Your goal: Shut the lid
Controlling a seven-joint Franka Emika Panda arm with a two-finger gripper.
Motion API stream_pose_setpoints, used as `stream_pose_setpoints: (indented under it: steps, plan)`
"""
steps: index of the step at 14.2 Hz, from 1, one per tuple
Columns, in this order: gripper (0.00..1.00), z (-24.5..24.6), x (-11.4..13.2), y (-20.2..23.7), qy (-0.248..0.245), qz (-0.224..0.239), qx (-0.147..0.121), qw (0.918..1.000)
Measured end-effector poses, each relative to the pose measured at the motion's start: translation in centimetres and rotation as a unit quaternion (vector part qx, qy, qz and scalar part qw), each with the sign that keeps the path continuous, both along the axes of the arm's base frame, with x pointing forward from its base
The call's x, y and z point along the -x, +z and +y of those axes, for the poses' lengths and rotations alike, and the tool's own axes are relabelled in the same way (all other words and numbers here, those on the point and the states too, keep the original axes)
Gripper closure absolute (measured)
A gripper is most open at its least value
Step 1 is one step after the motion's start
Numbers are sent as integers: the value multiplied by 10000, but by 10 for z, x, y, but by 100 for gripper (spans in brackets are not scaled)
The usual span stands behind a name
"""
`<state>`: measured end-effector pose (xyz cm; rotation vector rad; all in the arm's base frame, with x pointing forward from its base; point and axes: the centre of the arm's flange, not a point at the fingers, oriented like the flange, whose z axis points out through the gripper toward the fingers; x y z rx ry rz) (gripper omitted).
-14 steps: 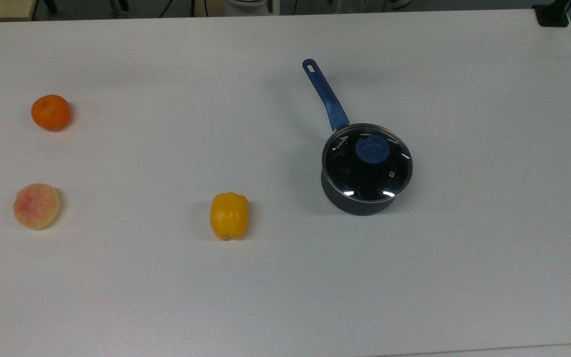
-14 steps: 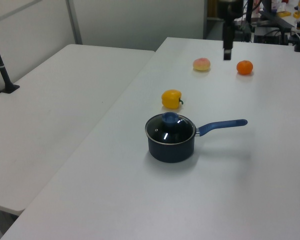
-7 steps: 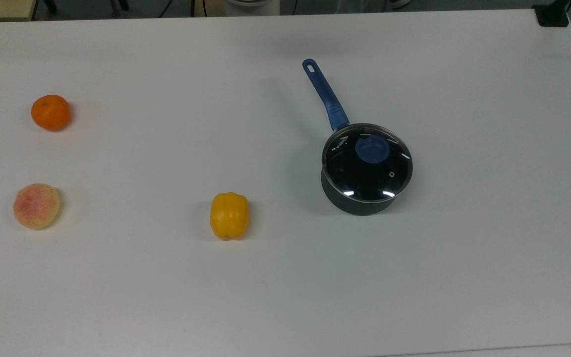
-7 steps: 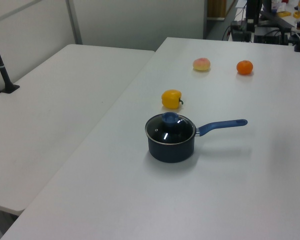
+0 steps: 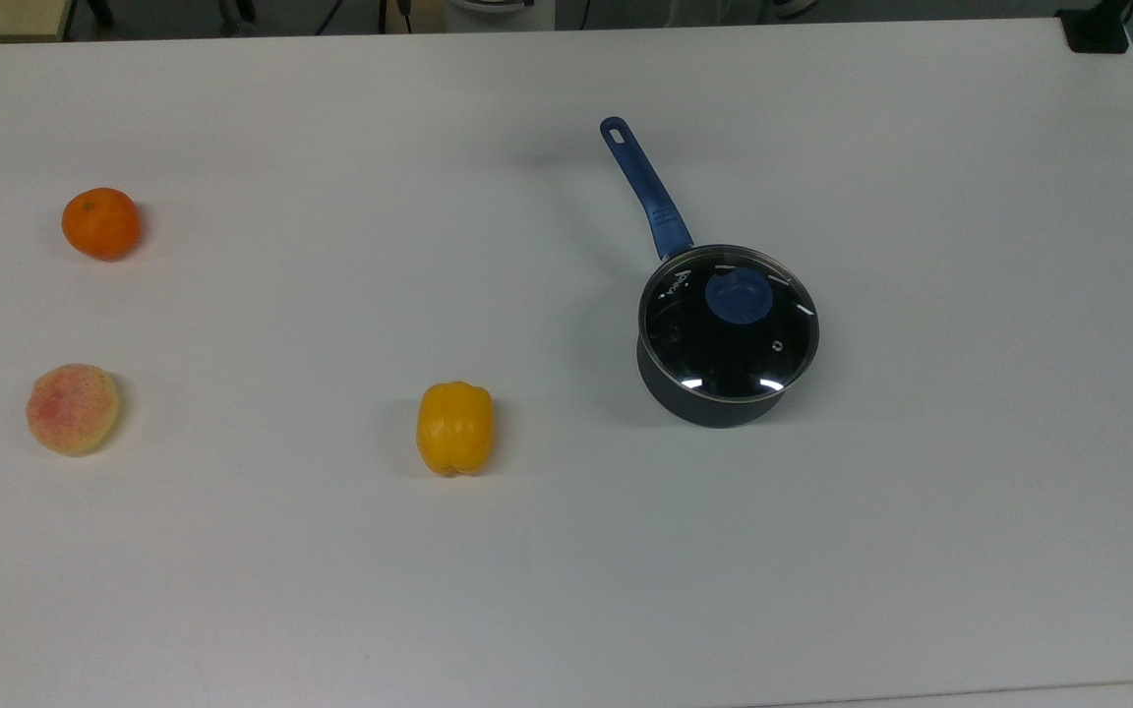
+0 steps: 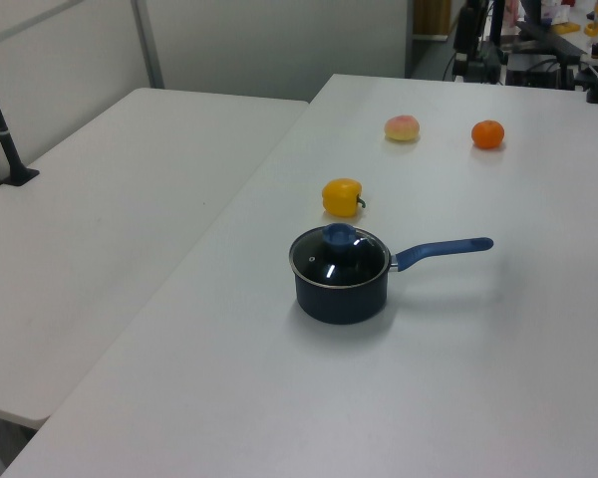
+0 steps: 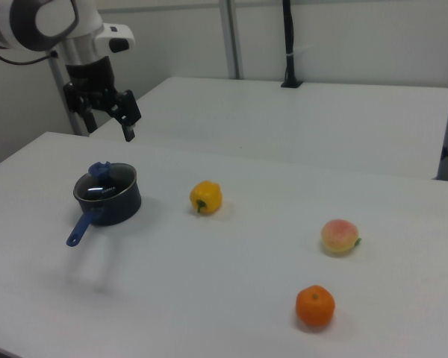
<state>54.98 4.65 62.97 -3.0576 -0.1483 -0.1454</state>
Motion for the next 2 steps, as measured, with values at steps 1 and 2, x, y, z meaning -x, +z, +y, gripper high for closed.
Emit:
stream_pose_setpoints:
  steps: [1,2]
  plan:
    - [0,0,-2,-3,17,2,2,10000]
    - [0,0,-4,-4,28,6,4,10000]
